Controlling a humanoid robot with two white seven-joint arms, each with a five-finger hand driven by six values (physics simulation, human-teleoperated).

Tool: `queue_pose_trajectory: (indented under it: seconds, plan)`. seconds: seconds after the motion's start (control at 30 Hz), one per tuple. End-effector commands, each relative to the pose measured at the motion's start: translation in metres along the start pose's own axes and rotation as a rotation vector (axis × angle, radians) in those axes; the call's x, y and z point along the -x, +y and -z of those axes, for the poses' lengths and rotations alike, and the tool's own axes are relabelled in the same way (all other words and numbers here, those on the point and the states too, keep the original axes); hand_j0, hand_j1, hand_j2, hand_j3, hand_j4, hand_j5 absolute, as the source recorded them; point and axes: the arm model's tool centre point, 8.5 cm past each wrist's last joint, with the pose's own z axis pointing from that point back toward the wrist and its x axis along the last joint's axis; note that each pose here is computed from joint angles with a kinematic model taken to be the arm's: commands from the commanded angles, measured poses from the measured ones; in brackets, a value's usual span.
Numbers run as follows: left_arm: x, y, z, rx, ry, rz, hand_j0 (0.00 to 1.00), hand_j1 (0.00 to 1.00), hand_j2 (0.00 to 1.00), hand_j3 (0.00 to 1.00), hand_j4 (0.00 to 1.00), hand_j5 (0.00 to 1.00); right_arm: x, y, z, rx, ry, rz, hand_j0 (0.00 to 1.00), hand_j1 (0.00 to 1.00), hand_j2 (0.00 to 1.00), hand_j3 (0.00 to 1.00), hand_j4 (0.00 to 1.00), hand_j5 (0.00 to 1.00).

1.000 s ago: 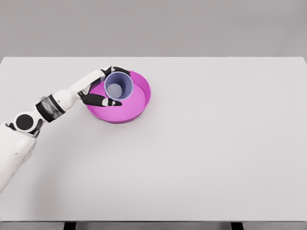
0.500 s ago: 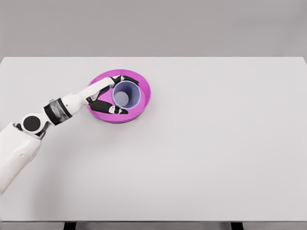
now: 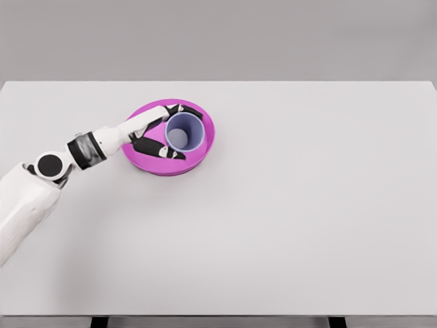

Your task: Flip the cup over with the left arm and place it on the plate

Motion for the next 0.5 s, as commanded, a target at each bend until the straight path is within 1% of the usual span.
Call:
queue_pose_trajectory:
  seconds: [0.0,0.13,0.17,0.33,0.47]
  plan:
    - [0.008,0.002,-0.005,-0.015,0.025,-0.014,0.72,0.72,0.72,0.72,0.72,0.72,0.0,0.0,0.0,-0.001,0.0,0.0,1.0,1.0,1.0,1.0,1.0,1.0]
    - [0.014,0.01,-0.009,-0.029,0.055,-0.013,0.73,0.73,0.73,0.73,0.73,0.73,0.0,0.0,0.0,-0.001,0.0,0.0,1.0,1.0,1.0,1.0,1.0,1.0]
    - [0.017,0.009,-0.011,-0.022,0.066,-0.018,0.73,0.73,0.73,0.73,0.73,0.73,0.0,0.0,0.0,0.0,0.0,0.0,1.0,1.0,1.0,1.0,1.0,1.0]
    - [0.018,0.004,-0.001,-0.022,0.057,-0.035,0.73,0.73,0.73,0.73,0.73,0.73,0.0,0.0,0.0,0.0,0.0,0.0,1.0,1.0,1.0,1.0,1.0,1.0]
    - [0.016,0.006,0.003,-0.024,0.051,-0.033,0.72,0.72,0.72,0.72,0.72,0.72,0.0,0.0,0.0,0.0,0.0,0.0,1.0,1.0,1.0,1.0,1.0,1.0]
